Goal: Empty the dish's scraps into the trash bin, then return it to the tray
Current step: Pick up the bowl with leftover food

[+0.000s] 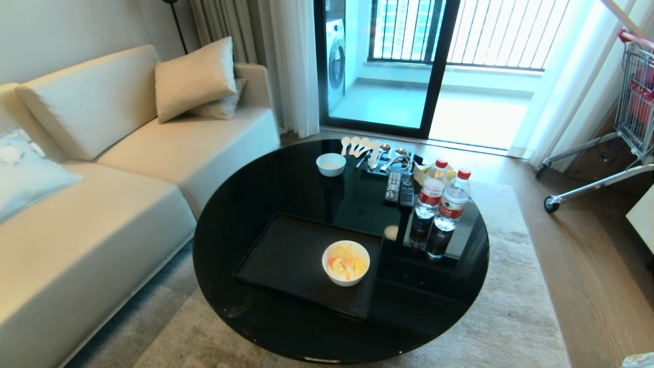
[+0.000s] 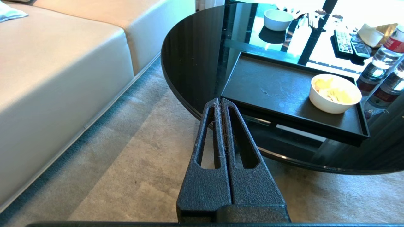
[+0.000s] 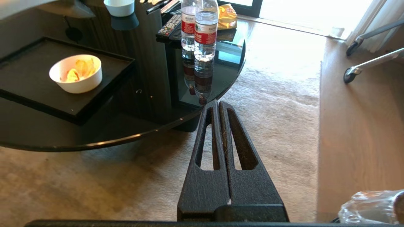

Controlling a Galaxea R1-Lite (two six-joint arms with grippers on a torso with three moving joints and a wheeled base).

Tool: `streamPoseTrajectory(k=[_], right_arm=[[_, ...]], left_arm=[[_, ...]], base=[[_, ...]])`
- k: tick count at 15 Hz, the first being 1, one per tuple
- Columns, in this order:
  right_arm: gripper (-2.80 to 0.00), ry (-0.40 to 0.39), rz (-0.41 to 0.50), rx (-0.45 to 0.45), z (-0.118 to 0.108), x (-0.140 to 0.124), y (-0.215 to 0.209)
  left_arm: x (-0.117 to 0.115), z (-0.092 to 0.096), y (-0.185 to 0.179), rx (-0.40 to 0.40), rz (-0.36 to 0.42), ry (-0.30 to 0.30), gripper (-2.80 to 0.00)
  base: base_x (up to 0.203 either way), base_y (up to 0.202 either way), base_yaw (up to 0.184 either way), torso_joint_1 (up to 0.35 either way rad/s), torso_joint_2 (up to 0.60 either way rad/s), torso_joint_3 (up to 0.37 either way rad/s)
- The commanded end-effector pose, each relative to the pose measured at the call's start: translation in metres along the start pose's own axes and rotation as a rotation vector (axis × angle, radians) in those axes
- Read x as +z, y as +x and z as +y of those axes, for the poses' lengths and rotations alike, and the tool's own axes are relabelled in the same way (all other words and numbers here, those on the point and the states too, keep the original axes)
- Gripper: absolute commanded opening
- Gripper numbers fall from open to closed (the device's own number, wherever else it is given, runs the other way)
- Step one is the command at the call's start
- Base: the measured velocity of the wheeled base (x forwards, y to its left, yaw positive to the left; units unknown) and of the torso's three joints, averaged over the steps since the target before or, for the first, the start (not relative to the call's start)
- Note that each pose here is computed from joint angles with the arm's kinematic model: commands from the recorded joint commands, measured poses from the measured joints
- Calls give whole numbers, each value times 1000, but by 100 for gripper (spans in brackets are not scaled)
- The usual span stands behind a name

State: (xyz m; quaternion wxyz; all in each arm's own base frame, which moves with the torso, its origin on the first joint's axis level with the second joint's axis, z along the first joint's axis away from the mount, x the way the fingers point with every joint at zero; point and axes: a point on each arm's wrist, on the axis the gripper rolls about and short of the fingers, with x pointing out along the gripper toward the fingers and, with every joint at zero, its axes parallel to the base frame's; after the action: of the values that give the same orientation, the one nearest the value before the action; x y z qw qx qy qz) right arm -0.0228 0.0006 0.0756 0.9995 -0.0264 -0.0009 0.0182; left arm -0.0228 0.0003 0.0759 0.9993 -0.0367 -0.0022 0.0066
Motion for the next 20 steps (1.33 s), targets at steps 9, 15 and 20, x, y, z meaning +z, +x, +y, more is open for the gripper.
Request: streamPoseTrajectory(k=[9, 15, 20], right_arm=[[-280, 11, -1, 0, 0, 0, 0], [-280, 11, -1, 0, 0, 0, 0], [-280, 11, -1, 0, 0, 0, 0]], left_arm=[[0, 0, 0, 0, -1, 0, -280], [0, 0, 0, 0, -1, 0, -280], [0, 0, 0, 0, -1, 0, -280]], base=[[0, 0, 0, 0, 0, 0], [0, 0, 0, 0, 0, 0], [0, 0, 0, 0, 0, 0]])
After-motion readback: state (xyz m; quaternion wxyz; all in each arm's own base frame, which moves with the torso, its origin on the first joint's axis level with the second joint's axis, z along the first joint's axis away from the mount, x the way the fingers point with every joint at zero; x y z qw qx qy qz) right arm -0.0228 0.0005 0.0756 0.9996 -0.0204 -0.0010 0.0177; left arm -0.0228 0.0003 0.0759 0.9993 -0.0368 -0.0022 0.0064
